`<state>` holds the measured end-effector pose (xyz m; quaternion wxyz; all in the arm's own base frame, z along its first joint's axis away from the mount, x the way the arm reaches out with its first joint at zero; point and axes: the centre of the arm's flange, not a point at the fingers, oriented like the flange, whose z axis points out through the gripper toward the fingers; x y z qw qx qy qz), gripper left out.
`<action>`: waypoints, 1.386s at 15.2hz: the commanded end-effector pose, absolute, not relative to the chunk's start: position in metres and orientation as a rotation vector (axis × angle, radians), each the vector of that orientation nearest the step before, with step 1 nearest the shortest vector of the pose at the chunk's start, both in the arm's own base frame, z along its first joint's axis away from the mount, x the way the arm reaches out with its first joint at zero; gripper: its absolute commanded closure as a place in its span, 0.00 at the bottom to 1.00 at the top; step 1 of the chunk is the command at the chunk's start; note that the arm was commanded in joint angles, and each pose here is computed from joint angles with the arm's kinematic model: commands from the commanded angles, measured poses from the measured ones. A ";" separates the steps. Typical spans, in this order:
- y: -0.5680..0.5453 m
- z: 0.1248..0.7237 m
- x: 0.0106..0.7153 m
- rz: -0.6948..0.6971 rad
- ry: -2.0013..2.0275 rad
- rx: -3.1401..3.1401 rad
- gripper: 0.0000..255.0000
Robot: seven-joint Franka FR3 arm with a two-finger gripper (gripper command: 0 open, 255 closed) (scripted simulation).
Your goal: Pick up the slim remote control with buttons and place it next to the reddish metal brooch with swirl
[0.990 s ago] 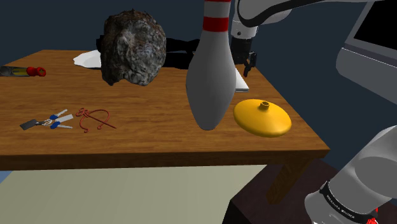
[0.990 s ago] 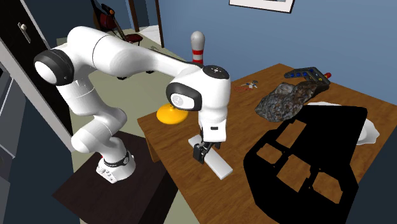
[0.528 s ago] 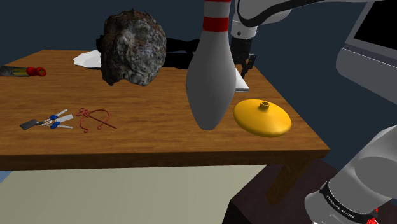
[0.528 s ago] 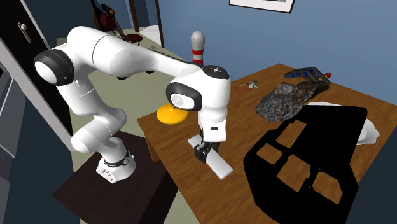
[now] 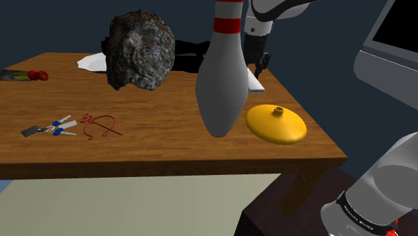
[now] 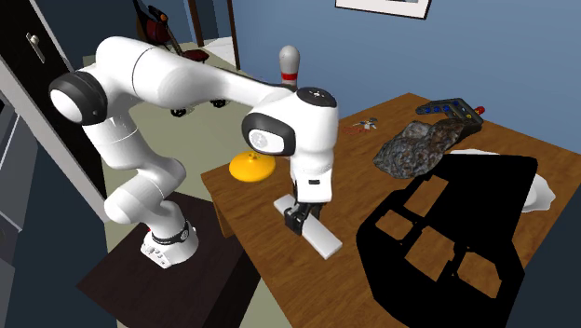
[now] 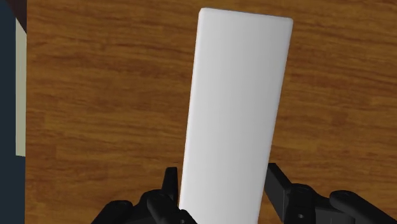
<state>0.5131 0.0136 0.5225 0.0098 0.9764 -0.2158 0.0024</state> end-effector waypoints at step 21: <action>0.119 0.596 0.527 0.008 -0.674 3.048 1.00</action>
